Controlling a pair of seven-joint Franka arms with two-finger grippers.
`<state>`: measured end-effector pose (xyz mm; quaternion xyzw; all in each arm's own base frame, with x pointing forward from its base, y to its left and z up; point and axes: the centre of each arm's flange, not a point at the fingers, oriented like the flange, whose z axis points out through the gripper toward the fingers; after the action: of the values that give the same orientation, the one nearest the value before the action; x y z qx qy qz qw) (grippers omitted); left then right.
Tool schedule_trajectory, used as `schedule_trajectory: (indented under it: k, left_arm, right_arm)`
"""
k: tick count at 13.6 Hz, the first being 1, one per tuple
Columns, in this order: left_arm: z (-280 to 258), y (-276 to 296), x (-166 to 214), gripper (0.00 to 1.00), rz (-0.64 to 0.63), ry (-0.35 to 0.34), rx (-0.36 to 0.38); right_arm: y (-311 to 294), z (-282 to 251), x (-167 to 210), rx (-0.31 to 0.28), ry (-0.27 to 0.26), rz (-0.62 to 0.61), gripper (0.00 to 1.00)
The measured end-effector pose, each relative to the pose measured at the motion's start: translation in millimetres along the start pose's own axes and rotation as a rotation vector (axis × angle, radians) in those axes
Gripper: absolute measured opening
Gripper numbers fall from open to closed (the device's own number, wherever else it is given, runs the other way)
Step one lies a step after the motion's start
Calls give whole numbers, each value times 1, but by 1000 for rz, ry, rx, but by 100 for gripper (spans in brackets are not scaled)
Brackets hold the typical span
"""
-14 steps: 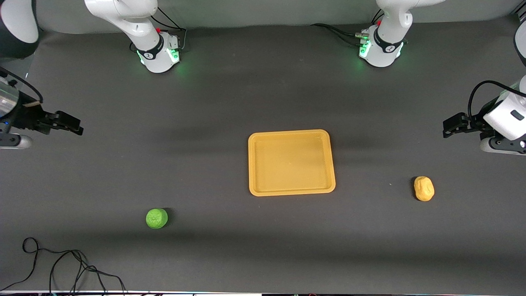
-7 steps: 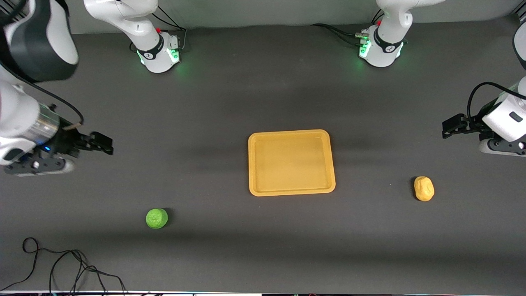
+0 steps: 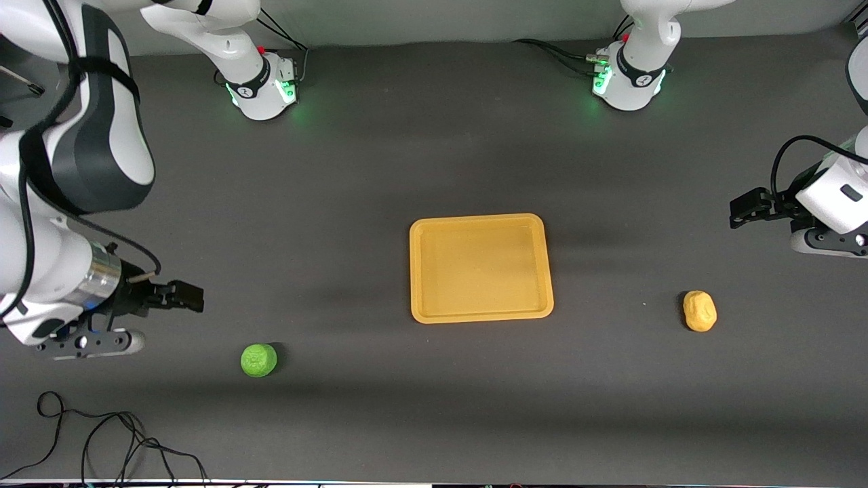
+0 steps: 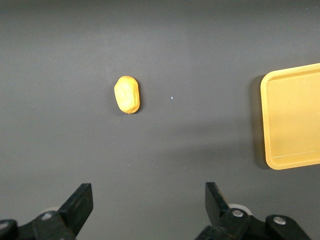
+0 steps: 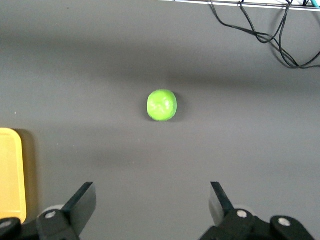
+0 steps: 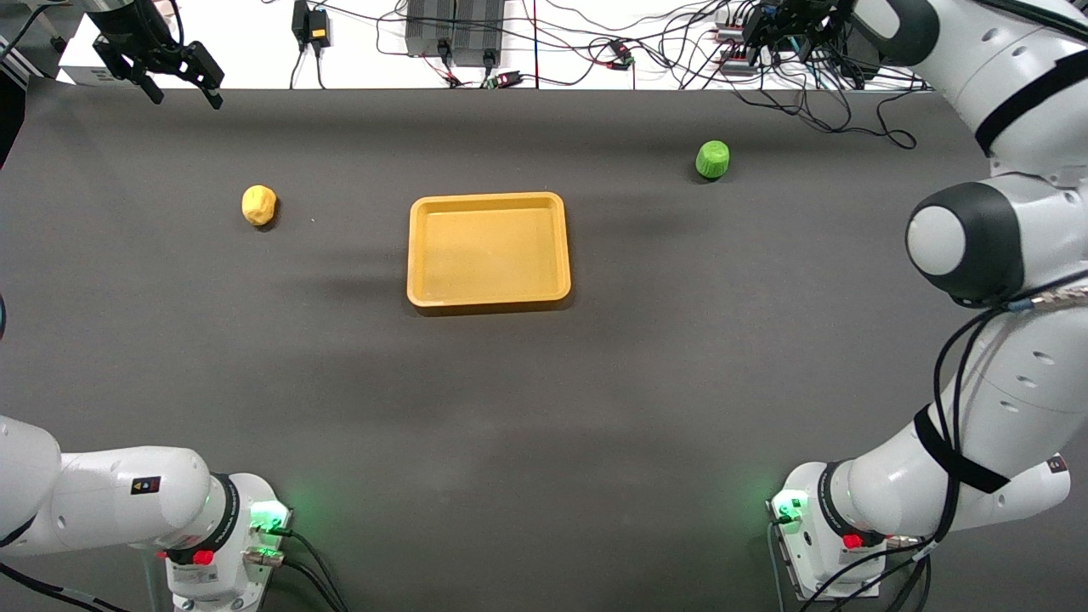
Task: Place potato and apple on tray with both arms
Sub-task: 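Reach the right gripper toward the green apple while the left gripper waits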
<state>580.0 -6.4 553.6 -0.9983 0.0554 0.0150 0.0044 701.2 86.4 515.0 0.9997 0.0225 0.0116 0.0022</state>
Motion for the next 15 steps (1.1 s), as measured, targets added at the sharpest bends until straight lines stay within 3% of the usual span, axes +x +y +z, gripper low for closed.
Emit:
schedule_trajectory:
  k: [9, 12, 15]
  left_arm:
    - [-5, -2, 1, 100, -11, 10, 1]
    - [0, -3, 2, 100, -13, -1, -1]
    - [36, -16, 14, 99, -27, -53, -8]
  right_arm:
    - [-1, 18, 9, 0, -3, -1, 100]
    - [-3, 71, 19, 2, 14, -2, 100]
    - [-2, 130, 25, 3, 19, -1, 100]
